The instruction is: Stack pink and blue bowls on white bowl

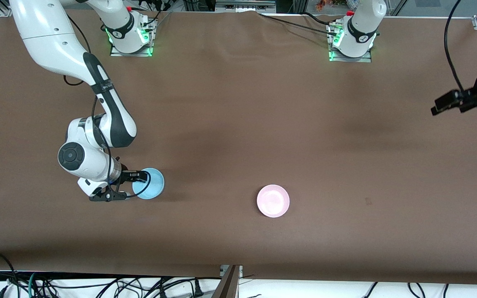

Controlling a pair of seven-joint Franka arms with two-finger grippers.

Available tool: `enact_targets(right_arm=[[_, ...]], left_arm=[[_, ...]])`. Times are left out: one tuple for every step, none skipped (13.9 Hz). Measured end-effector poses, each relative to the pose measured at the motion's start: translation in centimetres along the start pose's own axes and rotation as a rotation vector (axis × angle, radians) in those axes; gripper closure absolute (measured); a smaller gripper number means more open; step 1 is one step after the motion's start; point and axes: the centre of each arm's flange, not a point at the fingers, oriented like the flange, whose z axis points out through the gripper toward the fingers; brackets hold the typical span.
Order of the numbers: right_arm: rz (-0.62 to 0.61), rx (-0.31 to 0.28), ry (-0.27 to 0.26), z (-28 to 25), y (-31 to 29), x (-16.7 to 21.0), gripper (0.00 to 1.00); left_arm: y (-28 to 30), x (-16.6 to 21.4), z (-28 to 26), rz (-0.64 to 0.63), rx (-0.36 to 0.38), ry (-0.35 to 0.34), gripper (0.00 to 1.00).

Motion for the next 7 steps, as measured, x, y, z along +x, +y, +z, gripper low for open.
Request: enact_targets(right_arm=[[0.000,0.001,0.005,0.20,0.01,0.05,0.28],[0.001,0.001,0.008,0.45,0.02,0.07,0.35],[0.002,0.001,0.009,0.68,0.03,0.07,0.36],[0.002,0.001,0.010,0.79,0.04,0.08,0.45],[0.002,0.001,0.011,0.80,0.04,0.08,0.56],[0.007,0.002,0.011,0.80,0.04,0.09,0.68],[0.019,0.005,0.011,0.80,0.03,0.09,0.68]], left_arm=[[0.04,-0.85,-0.89,0.004,-0.002,0.015,0.12],[0.03,-1.37,-1.41,0.005,-0.003,0.025,0.05],[0.01,-1.57,-1.52,0.006,-0.003,0.026,0.00],[0.02,-1.54,-1.29,0.010,-0.003,0.022,0.00],[0.05,-1.44,-0.97,0.022,-0.002,0.016,0.00],[0.07,-1.36,-0.74,0.031,-0.003,0.011,0.00],[0.17,-1.30,-0.52,0.036,-0.012,0.006,0.00]])
